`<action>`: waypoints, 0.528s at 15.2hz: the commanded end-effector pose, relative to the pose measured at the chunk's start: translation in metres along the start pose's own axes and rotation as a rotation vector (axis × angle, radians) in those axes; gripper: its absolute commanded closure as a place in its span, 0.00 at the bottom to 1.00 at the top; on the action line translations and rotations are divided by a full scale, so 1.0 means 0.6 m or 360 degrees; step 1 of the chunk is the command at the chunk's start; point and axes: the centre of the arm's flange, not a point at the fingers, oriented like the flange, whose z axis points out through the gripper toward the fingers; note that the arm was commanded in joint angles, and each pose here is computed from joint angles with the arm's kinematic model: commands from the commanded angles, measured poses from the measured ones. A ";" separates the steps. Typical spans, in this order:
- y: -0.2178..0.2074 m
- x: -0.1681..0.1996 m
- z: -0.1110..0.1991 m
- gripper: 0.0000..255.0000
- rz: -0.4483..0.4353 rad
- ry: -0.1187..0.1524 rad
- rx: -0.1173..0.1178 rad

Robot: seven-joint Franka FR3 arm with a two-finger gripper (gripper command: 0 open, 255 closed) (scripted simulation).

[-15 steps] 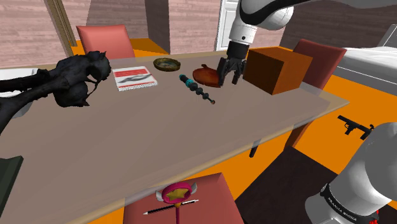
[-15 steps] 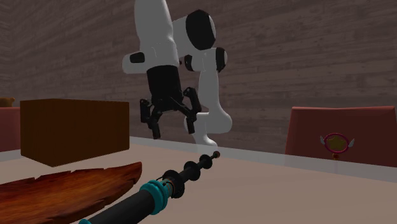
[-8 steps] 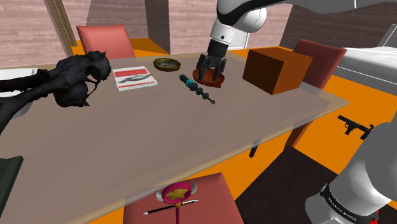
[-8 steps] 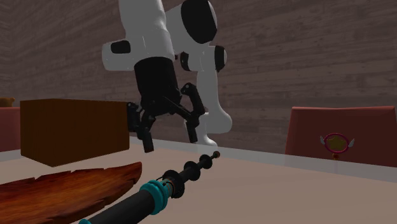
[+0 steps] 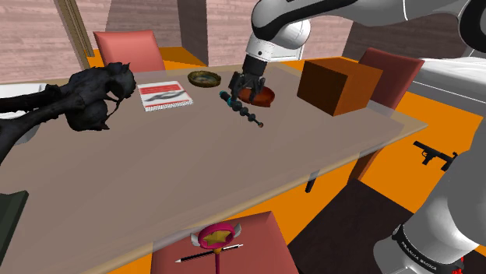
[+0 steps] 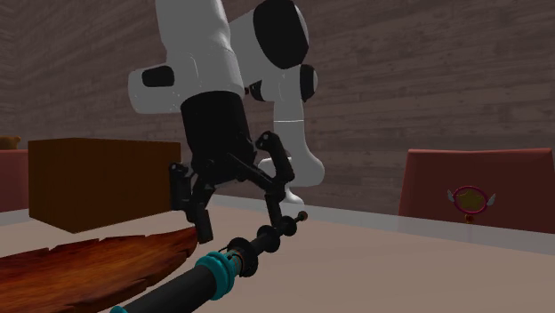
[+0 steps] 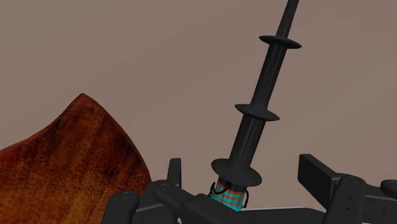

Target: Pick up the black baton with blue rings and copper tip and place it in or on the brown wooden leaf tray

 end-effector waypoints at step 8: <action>0.001 0.000 0.024 0.00 0.0000 0.0001 0.0000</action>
